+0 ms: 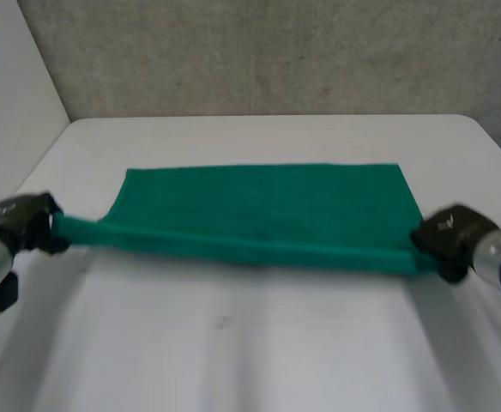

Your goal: Fold the towel.

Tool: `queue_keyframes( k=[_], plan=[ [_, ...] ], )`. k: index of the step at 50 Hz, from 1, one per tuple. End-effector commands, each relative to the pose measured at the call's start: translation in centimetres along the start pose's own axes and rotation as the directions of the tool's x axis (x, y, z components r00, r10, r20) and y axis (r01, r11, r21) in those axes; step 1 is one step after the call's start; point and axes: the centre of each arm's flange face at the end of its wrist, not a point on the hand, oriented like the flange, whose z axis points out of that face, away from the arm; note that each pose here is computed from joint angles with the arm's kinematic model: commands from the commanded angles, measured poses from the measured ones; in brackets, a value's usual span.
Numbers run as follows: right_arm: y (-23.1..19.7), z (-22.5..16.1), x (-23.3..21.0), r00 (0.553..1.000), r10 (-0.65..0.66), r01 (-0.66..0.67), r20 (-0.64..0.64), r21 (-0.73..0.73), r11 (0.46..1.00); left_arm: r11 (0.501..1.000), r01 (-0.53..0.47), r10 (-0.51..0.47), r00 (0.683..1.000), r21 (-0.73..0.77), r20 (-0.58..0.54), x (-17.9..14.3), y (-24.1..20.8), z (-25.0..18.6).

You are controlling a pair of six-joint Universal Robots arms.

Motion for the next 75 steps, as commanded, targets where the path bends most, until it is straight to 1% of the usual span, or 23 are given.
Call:
queue_keyframes(
  k=[1, 4, 6, 11, 13, 19, 25, 29, 35, 38, 40, 43, 46, 47, 50, 51, 54, 55, 59, 63, 66, 70, 75],
  plan=[
    [1.3, -2.1, -0.4, 0.993, -0.119, 0.119, 0.004, -0.071, 0.99, 0.982, -0.048, 0.032, 0.995, -0.181, -0.091, 0.8, 2.3, -2.9],
    [0.2, -1.3, 0.9, 0.989, -0.105, 0.105, -0.104, -0.004, 0.994, 0.984, -0.052, 0.035, 0.994, -0.171, -0.105, 1.0, 2.4, -2.8],
    [-0.2, -0.8, 1.4, 0.987, -0.086, 0.09, -0.138, 0.025, 0.996, 0.991, -0.057, 0.044, 0.994, -0.121, -0.101, 0.9, 1.9, -1.9],
    [-0.9, 2.5, 1.7, 0.987, -0.056, 0.067, -0.152, 0.07, 0.995, 0.997, -0.079, 0.079, 0.99, -0.001, -0.115, 1.7, 0.9, 0.7],
    [-1.7, 4.1, 1.6, 0.986, -0.06, 0.074, -0.155, 0.09, 0.993, 0.997, -0.063, 0.069, 0.989, 0.053, -0.127, 2.4, 0.1, 2.1],
    [-3.0, 7.3, 2.5, 0.974, -0.071, 0.09, -0.215, 0.079, 0.993, 0.997, -0.007, 0.013, 0.998, 0.082, -0.062, 2.6, -0.6, 6.2],
    [-3.6, 11.5, 3.6, 0.959, -0.064, 0.101, -0.277, 0.121, 0.987, 0.994, -0.032, 0.039, 0.997, 0.103, -0.07, 5.1, -0.2, 10.2],
    [-4.0, 13.7, 4.5, 0.942, -0.058, 0.118, -0.331, 0.164, 0.979, 0.993, -0.036, 0.042, 0.998, 0.113, -0.053, 5.4, 0.1, 12.5],
    [-4.8, 17.0, 4.4, 0.925, -0.063, 0.153, -0.374, 0.215, 0.965, 0.988, -0.037, 0.045, 0.997, 0.15, -0.055, 6.0, 0.5, 15.0],
    [-5.0, 17.9, 4.4, 0.921, -0.056, 0.155, -0.386, 0.228, 0.961, 0.98, -0.036, 0.05, 0.997, 0.197, -0.063, 6.4, 0.6, 15.9],
    [-4.9, 18.7, 4.5, 0.916, -0.052, 0.154, -0.397, 0.23, 0.961, 0.963, -0.034, 0.055, 0.996, 0.267, -0.071, 6.9, 0.4, 16.5],
    [-5.0, 19.3, 4.7, 0.912, -0.032, 0.14, -0.409, 0.237, 0.961, 0.952, -0.031, 0.057, 0.995, 0.306, -0.077, 7.4, 0.1, 16.6],
    [-5.1, 19.2, 4.8, 0.915, 0.025, 0.088, -0.402, 0.26, 0.962, 0.942, -0.028, 0.063, 0.993, 0.334, -0.096, 8.2, -0.4, 16.3],
    [-5.1, 19.2, 4.9, 0.918, 0.072, 0.042, -0.39, 0.278, 0.96, 0.941, -0.028, 0.065, 0.993, 0.336, -0.1, 8.4, -0.4, 16.1],
    [-5.0, 19.0, 5.2, 0.918, 0.147, -0.033, -0.368, 0.3, 0.954, 0.934, -0.026, 0.072, 0.991, 0.355, -0.116, 9.0, -1.3, 15.3],
    [-5.5, 18.3, 5.4, 0.915, 0.195, -0.075, -0.354, 0.325, 0.943, 0.932, -0.025, 0.072, 0.991, 0.361, -0.117, 9.1, -1.5, 15.1],
    [-6.4, 16.1, 7.0, 0.899, 0.261, -0.129, -0.351, 0.357, 0.925, 0.925, -0.021, 0.076, 0.988, 0.379, -0.131, 9.2, -2.4, 14.1],
    [-7.0, 14.4, 7.3, 0.897, 0.295, -0.164, -0.33, 0.372, 0.914, 0.923, -0.02, 0.078, 0.988, 0.384, -0.135, 9.2, -2.7, 13.9],
    [-7.4, 10.9, 7.6, 0.893, 0.35, -0.228, -0.282, 0.388, 0.893, 0.923, -0.02, 0.081, 0.987, 0.385, -0.142, 9.1, -3.2, 12.5],
    [-5.9, 8.2, 8.3, 0.891, 0.374, -0.27, -0.258, 0.361, 0.893, 0.929, -0.018, 0.075, 0.987, 0.37, -0.14, 8.7, -3.3, 10.6],
    [-4.3, 6.6, 7.8, 0.901, 0.377, -0.302, -0.215, 0.314, 0.9, 0.938, -0.019, 0.069, 0.989, 0.345, -0.132, 8.0, -2.8, 9.1],
    [-2.0, 5.8, 6.5, 0.906, 0.396, -0.354, -0.15, 0.242, 0.903, 0.95, -0.023, 0.067, 0.989, 0.31, -0.131, 7.6, -1.9, 7.0],
    [0.8, 5.9, 5.4, 0.899, 0.423, -0.402, -0.11, 0.174, 0.899, 0.964, -0.028, 0.067, 0.988, 0.264, -0.141, 7.5, -0.3, 5.2]
  ],
)
